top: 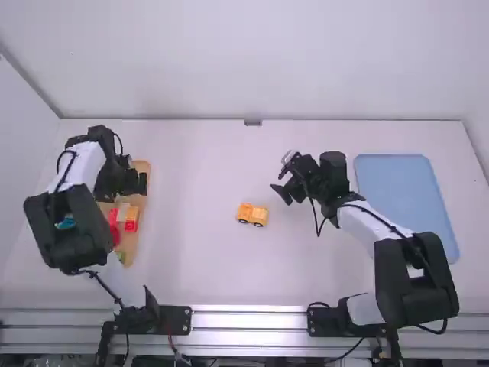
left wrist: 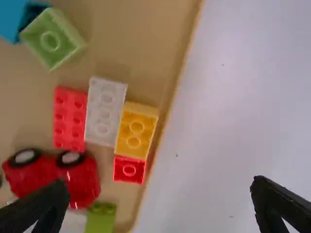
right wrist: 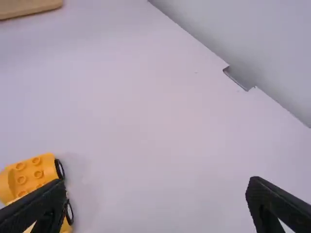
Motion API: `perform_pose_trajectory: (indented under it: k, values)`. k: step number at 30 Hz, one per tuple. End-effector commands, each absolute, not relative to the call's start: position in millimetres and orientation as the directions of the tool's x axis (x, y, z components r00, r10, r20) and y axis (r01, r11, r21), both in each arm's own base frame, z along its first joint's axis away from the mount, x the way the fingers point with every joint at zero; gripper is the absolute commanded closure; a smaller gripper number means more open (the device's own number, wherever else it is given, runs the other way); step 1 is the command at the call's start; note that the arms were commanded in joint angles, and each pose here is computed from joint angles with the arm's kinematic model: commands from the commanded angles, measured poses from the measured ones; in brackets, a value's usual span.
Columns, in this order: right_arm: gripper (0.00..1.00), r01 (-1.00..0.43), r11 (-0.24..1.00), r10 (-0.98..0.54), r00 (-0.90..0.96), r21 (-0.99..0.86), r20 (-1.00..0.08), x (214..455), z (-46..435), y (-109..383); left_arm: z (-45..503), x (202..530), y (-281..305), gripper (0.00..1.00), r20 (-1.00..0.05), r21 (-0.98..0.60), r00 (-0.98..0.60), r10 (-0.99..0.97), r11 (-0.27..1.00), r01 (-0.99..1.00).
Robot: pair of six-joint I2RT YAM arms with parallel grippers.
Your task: Assemble lego blocks to make yellow taxi
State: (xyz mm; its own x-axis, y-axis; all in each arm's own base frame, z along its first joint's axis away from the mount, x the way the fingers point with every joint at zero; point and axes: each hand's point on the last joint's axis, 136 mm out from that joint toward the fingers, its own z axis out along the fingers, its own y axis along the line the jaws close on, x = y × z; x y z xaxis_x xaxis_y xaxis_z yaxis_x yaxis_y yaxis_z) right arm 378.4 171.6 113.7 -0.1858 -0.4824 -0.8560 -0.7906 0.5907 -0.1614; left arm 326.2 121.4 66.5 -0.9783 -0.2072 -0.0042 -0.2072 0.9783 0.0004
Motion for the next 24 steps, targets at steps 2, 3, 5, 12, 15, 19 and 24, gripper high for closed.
perform_pose_trajectory:
  k: [2,3,5,12,15,19,24]
  values:
    - [0.02,-0.786,0.59,-0.468,-0.149,-0.183,-0.871,378.4,127.3,173.5,51.9,325.2,122.8,0.0,0.039,-0.004,-0.999,-0.033,0.999,-0.033]
    - [0.02,-0.783,0.591,-0.467,-0.139,-0.191,-0.873,379.9,129.5,173.6,47.5,324.7,123.1,0.07,0.044,-0.002,-0.999,-0.025,1.0,-0.025]
    - [0.02,-0.778,0.599,-0.452,-0.132,-0.19,-0.882,382.0,134.0,175.2,45.5,325.4,123.4,0.16,0.038,-0.001,-0.999,-0.026,1.0,-0.027]
    - [0.02,-0.763,0.621,-0.423,-0.132,-0.181,-0.896,387.0,140.6,172.8,41.6,315.5,123.7,0.38,0.07,-0.003,-0.994,-0.086,0.996,-0.087]
    - [0.02,-0.764,0.621,-0.425,-0.139,-0.176,-0.894,386.2,139.0,172.5,30.2,310.0,124.5,0.39,0.074,-0.004,-0.993,-0.095,0.995,-0.095]
    - [0.02,-0.765,0.62,-0.426,-0.141,-0.174,-0.894,385.9,138.5,172.4,25.5,308.4,126.8,0.46,0.07,0.001,-0.989,-0.129,0.992,-0.129]
    - [0.02,-0.764,0.621,-0.426,-0.142,-0.175,-0.894,385.9,138.5,172.4,26.4,304.9,135.7,0.45,0.066,0.005,-0.979,-0.194,0.981,-0.194]
